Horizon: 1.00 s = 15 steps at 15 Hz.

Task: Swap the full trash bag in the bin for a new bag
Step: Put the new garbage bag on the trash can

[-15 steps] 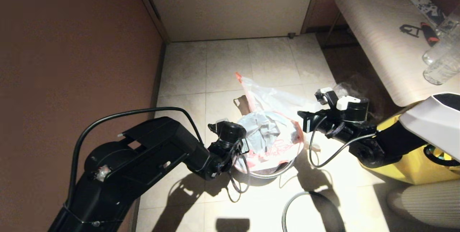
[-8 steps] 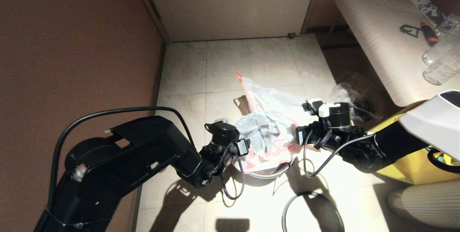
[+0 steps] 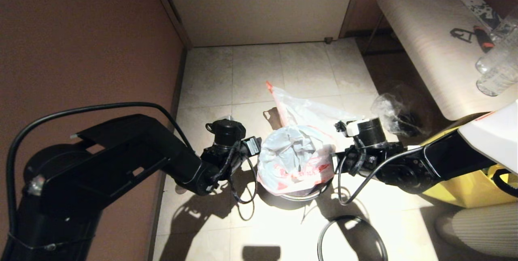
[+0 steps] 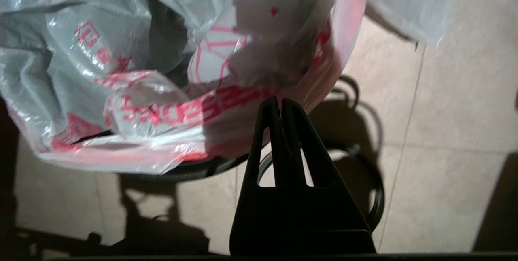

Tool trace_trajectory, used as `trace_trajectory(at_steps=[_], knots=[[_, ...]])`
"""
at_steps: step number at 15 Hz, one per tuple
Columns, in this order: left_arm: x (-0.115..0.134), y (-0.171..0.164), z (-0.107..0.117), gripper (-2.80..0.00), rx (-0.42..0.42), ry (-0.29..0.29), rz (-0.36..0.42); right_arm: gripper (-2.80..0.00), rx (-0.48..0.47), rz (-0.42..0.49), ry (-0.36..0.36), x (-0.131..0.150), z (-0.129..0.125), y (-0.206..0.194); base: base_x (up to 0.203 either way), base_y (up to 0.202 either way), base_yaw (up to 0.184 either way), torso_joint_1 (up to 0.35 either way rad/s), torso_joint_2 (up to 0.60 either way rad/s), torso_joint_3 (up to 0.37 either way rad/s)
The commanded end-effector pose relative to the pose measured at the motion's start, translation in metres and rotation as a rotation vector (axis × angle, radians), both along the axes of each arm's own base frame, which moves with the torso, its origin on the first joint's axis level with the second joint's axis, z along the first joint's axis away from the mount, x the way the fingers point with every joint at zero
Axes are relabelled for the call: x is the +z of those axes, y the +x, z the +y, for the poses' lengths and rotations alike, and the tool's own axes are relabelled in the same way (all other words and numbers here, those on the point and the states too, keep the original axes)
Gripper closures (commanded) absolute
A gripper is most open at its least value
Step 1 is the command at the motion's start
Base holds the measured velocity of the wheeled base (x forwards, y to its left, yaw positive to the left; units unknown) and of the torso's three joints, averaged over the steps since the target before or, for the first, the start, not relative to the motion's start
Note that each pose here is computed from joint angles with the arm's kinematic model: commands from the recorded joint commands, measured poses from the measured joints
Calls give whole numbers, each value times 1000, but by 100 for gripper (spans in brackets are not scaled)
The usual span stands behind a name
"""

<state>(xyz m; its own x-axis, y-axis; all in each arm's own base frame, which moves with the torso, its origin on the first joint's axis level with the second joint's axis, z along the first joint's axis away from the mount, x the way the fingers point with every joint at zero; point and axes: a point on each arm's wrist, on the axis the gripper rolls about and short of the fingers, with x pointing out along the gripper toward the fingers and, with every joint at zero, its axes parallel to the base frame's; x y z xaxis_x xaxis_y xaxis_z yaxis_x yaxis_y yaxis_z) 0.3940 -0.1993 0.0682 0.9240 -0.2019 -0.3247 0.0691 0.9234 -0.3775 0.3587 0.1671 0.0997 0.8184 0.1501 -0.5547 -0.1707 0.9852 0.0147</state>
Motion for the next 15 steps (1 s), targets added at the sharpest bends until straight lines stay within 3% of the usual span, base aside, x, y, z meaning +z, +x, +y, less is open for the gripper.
trace_trajectory(at_steps=[1, 3, 6, 7, 10, 15], knots=[[-14, 24, 15, 0, 54, -17, 0, 0, -28, 90, 12, 1, 8, -9, 0, 0, 0, 0, 0, 0], [-26, 35, 21, 0, 28, -50, 20, 0, -138, 199, 120, 5, 27, -13, 0, 0, 0, 0, 0, 0], [-34, 41, 29, 0, -54, -161, 20, 0, -170, 270, 236, 3, 51, -14, 0, 0, 0, 0, 0, 0], [-34, 43, 32, 0, -62, -169, 12, -280, -184, 280, 262, 1, 56, -11, 0, 0, 0, 0, 0, 0], [-37, 43, 30, 0, -65, -162, 15, -280, -273, 306, 373, -1, 65, -3, 0, 0, 0, 0, 0, 0], [-40, 47, 29, 0, -36, -157, 3, -280, -393, 359, 446, -20, 61, 2, 0, 0, 0, 0, 0, 0]])
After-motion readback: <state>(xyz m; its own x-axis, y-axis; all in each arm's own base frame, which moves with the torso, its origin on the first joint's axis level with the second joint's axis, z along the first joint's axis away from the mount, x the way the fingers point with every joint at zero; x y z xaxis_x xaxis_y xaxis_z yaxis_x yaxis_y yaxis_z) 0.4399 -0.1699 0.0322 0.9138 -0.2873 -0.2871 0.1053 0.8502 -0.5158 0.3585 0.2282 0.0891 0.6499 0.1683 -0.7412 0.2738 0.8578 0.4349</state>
